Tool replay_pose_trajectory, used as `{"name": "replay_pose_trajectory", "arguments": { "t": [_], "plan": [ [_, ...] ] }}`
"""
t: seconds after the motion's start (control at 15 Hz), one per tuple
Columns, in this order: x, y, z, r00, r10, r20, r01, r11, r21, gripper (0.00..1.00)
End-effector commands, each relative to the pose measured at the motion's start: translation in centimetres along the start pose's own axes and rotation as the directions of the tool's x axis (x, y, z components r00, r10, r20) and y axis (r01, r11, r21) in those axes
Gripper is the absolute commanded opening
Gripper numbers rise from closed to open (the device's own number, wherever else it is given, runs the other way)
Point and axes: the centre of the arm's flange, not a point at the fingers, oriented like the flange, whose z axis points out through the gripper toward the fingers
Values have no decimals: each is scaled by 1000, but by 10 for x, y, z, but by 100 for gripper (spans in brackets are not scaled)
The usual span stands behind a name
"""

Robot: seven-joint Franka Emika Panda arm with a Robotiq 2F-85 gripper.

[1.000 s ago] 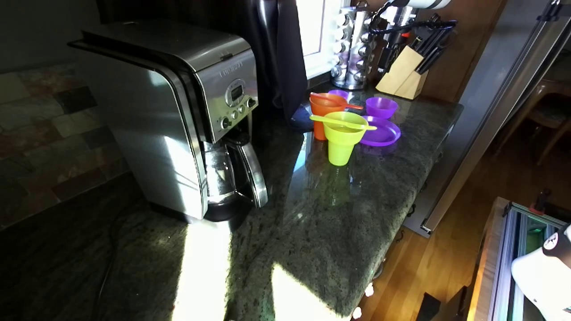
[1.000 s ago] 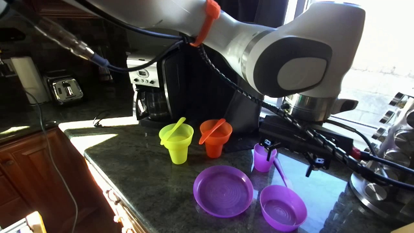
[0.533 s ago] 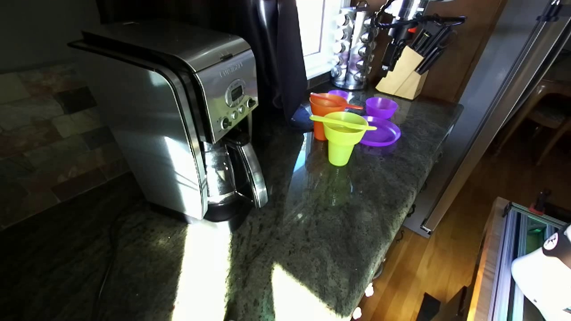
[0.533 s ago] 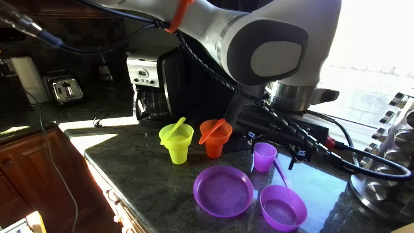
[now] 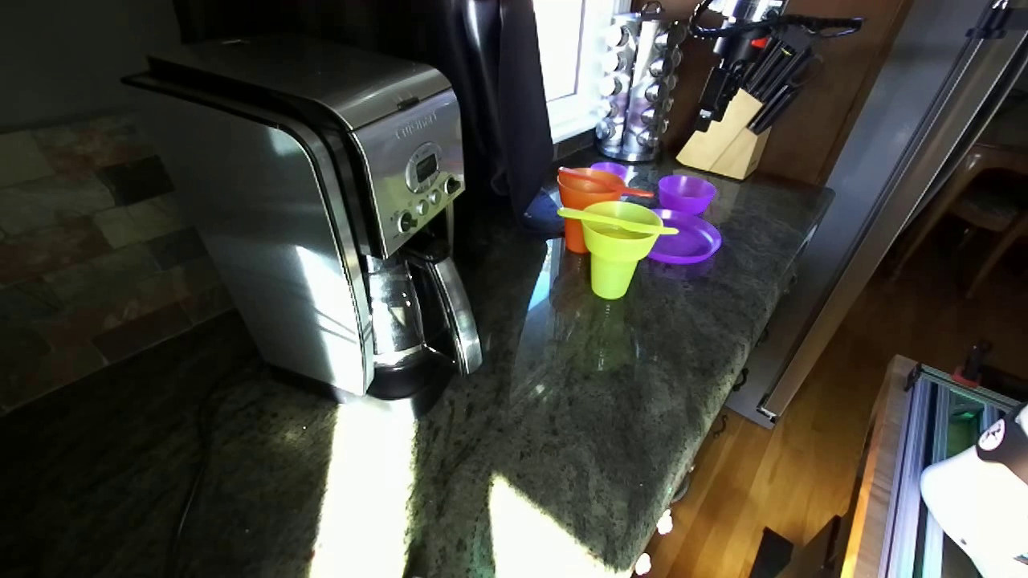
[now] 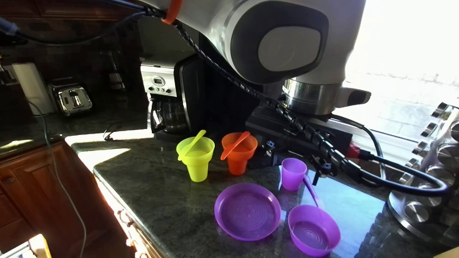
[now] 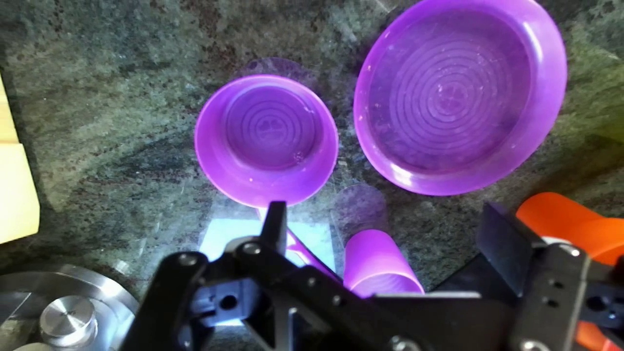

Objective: Unstack the purple items.

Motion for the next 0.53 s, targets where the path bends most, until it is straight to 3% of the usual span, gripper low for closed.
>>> {"name": "replay_pose_trajectory", "arguments": {
  "t": [0.0,0.47],
  "plan": [
    [0,0,-2,1000,0,-4,0,1000,-2,100],
    [1,0,-2,1000,-1,-3,1,1000,-2,100]
  ]
}}
